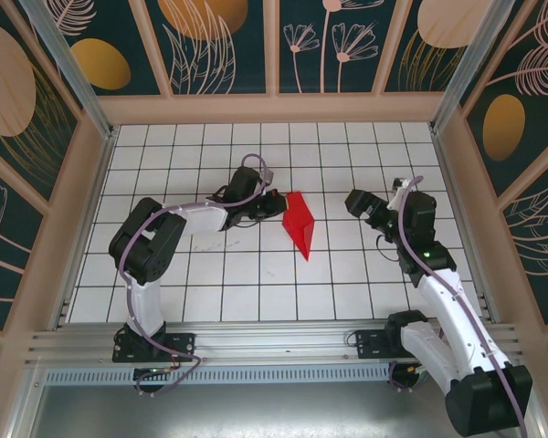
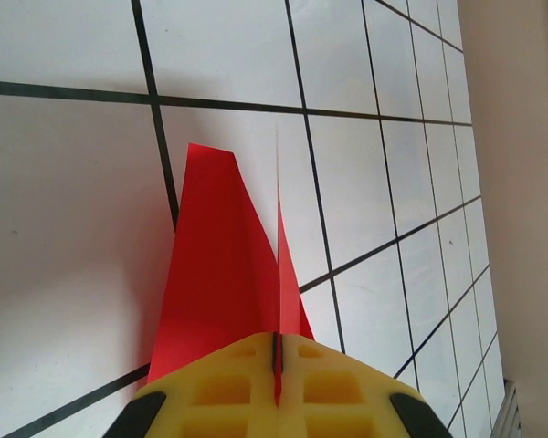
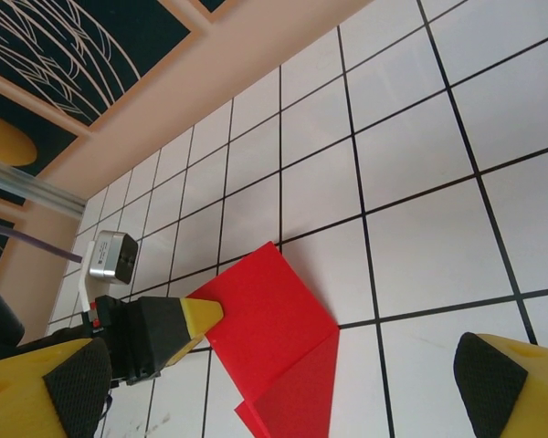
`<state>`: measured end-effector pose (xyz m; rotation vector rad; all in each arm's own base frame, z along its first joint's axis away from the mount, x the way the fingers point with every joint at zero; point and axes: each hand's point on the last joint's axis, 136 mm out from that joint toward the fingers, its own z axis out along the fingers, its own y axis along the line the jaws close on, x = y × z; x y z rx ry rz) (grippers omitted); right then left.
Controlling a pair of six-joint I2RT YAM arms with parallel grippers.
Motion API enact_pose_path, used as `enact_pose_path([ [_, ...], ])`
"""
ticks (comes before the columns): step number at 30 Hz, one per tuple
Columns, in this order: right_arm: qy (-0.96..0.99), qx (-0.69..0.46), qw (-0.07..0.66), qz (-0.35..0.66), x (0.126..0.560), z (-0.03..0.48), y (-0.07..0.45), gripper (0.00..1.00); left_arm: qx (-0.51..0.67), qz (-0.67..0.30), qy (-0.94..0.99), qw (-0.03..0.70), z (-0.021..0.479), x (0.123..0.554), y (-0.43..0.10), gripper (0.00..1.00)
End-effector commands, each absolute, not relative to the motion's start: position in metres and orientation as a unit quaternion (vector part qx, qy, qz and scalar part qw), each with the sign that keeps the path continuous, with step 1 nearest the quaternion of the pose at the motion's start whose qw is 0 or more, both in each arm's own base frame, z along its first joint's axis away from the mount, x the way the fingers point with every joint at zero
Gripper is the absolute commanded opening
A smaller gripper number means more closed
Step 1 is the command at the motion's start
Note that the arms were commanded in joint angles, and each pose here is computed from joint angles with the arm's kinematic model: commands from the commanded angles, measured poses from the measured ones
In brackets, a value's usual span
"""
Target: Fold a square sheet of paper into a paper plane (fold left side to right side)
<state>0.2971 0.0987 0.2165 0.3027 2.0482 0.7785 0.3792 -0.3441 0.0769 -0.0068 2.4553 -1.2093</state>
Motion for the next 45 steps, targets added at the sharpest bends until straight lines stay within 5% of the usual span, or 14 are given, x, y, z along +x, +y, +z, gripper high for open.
enact_pose_path([
  [1, 0.815, 0.087, 0.448, 0.357, 0.3, 0.226, 0.115, 0.99, 0.024, -0.446, 0.873, 0.197, 0.081, 0.377, -0.347, 0.0],
  [10, 0.816, 0.009, 0.418, 0.4, 0.324, 0.198, 0.146, 0.99, 0.064, -0.473, 0.855, 0.205, 0.1, 0.375, -0.344, 0.0],
  [20, 0.811, -0.094, 0.343, 0.465, 0.35, 0.156, 0.196, 0.75, 0.102, -0.499, 0.835, 0.209, 0.114, 0.363, -0.329, 0.0],
  [45, 0.767, -0.192, 0.256, 0.557, 0.35, 0.097, 0.251, 0.59, 0.14, -0.53, 0.815, 0.185, 0.113, 0.334, -0.326, 0.0],
])
